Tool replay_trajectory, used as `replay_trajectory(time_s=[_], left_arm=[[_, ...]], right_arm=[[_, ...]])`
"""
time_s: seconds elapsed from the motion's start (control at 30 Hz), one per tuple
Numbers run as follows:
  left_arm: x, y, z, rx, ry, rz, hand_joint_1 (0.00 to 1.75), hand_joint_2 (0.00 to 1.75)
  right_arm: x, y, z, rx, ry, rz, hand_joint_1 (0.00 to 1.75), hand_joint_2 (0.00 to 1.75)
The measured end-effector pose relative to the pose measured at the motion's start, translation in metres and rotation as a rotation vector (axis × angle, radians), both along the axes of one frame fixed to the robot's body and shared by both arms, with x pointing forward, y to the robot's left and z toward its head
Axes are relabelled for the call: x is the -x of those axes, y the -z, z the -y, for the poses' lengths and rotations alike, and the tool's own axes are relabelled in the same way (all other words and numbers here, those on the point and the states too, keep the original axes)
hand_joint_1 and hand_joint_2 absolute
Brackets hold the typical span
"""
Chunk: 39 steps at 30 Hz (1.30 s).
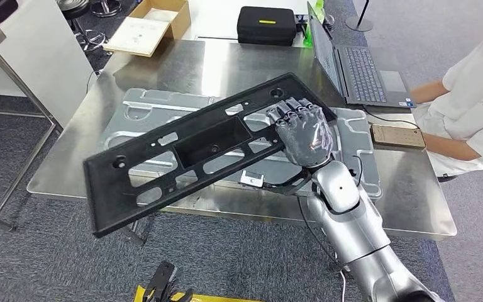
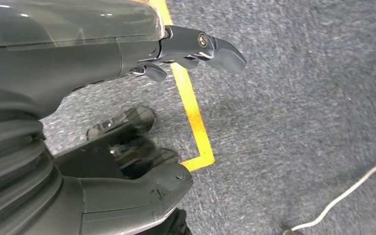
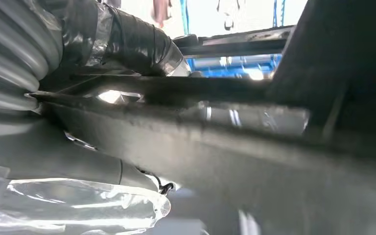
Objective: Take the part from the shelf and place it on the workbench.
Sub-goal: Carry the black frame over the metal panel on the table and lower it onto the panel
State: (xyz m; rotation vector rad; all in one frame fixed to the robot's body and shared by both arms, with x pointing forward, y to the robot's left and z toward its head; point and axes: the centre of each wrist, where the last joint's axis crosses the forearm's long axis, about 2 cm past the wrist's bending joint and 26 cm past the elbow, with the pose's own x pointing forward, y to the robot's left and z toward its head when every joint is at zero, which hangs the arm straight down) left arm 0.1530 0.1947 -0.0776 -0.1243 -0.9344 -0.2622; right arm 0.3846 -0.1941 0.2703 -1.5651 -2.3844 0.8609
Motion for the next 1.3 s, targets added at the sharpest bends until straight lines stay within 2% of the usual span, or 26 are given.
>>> replay_trajectory(time_s=[0.3,0.43,0.47,0.6,1.3], left_arm=[[-0.002,-0.001,0.001,0.008,0.007,0.015,0.0,1.75],[-0.002,-0.001,0.002,0.006,0.01,0.021,0.0,1.75],[-0.002,-0.001,0.002,0.0,0.013,0.023,0.0,1.75],[-0.003,-0.001,0.003,-0.013,0.018,0.03,0.0,0.0],[0.002,0.001,0.0,-0.002,-0.009,0.04,0.0,0.0]], right_arm=[[-0.014,-0.011,0.024,0.092,0.063,0.041,1.75,1.75],[-0.017,-0.01,0.032,0.102,0.085,0.033,0.0,1.75],[-0.018,-0.011,0.033,0.103,0.089,0.035,0.0,1.75],[-0.019,-0.013,0.036,0.098,0.1,0.036,0.0,1.75],[-0.023,-0.012,0.053,-0.054,0.251,-0.001,0.0,1.75]])
